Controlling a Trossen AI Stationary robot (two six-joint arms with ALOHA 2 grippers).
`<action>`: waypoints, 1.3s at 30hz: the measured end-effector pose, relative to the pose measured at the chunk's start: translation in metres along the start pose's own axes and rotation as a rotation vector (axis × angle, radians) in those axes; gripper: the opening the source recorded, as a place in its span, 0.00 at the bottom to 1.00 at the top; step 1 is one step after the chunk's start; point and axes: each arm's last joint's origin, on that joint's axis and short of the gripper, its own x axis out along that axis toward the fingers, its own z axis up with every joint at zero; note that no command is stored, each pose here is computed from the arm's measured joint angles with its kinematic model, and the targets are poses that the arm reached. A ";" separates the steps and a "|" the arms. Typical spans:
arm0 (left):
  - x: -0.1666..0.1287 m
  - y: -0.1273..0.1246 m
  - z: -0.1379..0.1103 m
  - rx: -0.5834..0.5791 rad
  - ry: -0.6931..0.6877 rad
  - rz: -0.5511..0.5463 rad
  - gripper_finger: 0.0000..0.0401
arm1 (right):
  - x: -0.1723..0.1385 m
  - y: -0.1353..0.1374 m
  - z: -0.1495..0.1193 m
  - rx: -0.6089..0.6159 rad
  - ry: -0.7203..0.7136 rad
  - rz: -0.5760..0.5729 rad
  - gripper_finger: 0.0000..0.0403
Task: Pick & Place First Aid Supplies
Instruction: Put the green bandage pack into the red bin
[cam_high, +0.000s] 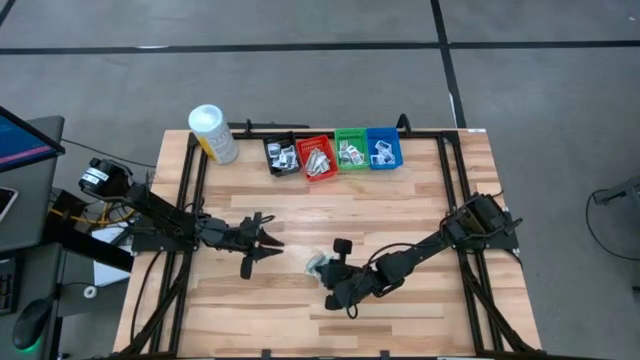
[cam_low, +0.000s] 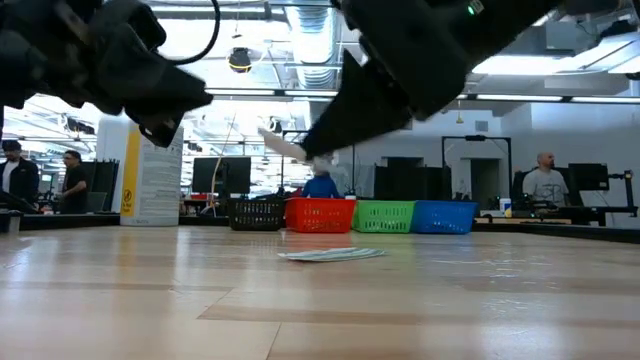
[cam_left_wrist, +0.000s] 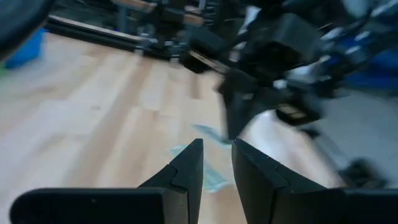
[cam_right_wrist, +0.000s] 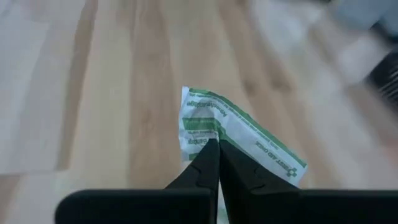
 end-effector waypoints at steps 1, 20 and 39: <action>0.000 -0.001 0.001 -0.029 -0.005 -0.026 0.21 | -0.001 0.001 0.002 -0.032 -0.014 -0.025 0.00; 0.003 0.002 0.013 -0.235 -0.089 -0.052 0.21 | 0.000 -0.010 0.028 -0.373 -0.071 -0.231 0.00; 0.039 -0.003 0.005 -0.338 -0.012 -0.012 0.42 | -0.001 -0.008 0.032 -0.517 -0.089 -0.231 0.00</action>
